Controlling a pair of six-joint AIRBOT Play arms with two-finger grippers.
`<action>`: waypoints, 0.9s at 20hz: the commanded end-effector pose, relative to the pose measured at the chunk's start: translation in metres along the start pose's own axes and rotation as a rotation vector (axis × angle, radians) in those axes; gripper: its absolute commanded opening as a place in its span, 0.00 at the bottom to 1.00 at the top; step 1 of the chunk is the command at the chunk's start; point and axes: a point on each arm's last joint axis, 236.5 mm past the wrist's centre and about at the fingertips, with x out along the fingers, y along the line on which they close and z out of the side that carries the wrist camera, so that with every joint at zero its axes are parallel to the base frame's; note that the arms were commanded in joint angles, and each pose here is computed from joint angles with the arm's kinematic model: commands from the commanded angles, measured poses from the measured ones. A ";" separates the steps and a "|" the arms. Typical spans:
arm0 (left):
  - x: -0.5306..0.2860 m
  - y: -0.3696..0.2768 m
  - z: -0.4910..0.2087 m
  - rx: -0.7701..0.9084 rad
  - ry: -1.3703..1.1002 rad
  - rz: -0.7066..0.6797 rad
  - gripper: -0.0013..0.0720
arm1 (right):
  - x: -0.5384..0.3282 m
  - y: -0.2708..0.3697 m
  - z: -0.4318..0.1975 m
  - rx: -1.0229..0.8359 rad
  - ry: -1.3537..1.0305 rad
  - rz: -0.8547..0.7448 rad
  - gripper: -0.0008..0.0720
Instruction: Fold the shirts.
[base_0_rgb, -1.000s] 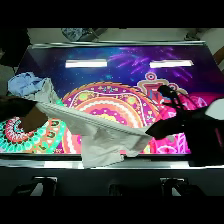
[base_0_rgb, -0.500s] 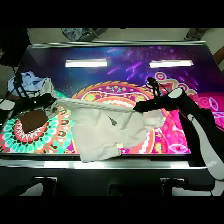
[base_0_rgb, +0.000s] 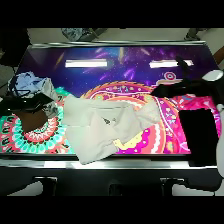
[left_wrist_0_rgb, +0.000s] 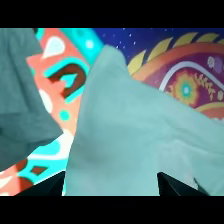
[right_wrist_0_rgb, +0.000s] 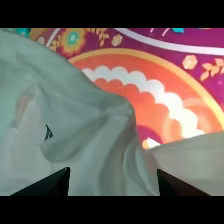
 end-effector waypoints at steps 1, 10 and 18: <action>-0.018 0.034 -0.071 -0.083 0.257 0.052 0.89 | -0.066 -0.036 -0.085 0.038 0.300 -0.179 0.90; 0.018 0.034 -0.226 -0.209 0.442 -0.002 0.89 | 0.007 -0.005 -0.160 0.173 0.384 0.058 0.95; 0.030 0.002 -0.270 -0.135 0.567 -0.058 0.89 | 0.043 0.020 -0.185 0.114 0.437 0.129 0.96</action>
